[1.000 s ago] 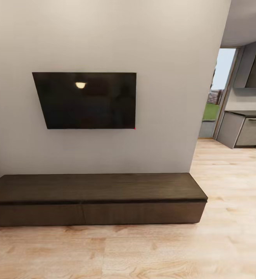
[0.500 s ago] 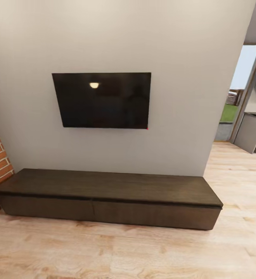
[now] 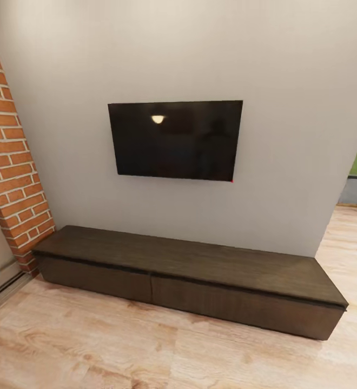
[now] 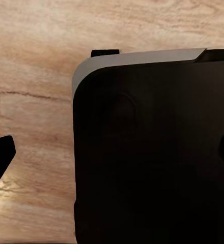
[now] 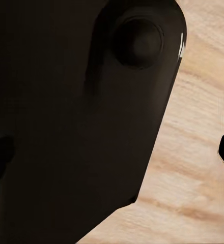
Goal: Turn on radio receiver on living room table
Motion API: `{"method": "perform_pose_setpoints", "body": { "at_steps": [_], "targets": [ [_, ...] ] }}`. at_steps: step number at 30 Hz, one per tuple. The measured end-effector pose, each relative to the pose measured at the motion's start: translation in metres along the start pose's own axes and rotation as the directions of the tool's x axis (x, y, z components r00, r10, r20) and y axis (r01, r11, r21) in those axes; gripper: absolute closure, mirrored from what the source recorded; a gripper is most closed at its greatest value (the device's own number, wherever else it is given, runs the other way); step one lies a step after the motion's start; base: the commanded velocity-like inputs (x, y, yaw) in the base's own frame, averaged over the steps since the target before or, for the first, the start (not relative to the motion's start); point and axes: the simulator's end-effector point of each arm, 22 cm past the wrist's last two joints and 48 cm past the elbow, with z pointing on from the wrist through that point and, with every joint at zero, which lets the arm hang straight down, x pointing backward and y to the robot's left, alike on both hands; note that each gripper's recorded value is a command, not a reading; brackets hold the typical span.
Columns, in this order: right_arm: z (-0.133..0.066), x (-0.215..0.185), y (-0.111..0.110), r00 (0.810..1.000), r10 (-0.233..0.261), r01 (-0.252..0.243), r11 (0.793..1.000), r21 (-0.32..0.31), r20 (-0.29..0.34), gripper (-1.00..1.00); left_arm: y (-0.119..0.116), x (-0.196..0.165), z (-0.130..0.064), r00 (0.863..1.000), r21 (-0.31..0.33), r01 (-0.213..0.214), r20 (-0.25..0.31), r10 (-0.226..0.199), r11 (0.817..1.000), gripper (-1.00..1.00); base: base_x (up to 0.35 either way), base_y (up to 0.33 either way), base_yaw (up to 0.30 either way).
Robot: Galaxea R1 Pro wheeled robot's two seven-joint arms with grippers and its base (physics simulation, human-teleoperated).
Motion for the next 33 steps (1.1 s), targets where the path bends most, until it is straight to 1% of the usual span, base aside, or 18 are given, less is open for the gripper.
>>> {"method": "perform_pose_setpoints", "body": {
  "at_steps": [25, 29, 33],
  "targets": [
    [0.0000, -0.0002, 0.0000, 1.000, 0.005, -0.005, 1.000, 0.000, 0.001, -1.00, 0.0000, 0.0001, 0.0000, 1.000, 0.000, 0.000, 0.000, 0.000, 1.000, -1.00, 0.000, 0.000, 0.296],
    [-0.0001, -0.0053, -0.0001, 1.000, 0.008, -0.008, 1.000, 0.000, 0.024, -1.00, 0.0000, 0.0001, 0.0000, 1.000, 0.000, 0.000, 0.000, 0.000, 1.000, -1.00, 0.000, 0.000, 0.300],
    [-0.0001, -0.0058, 0.0000, 1.000, 0.003, -0.003, 1.000, 0.000, 0.026, -1.00, 0.0000, 0.0002, 0.0000, 1.000, 0.000, 0.001, 0.000, -0.001, 1.000, -1.00, 0.000, 0.000, 0.300]
  ]
}}
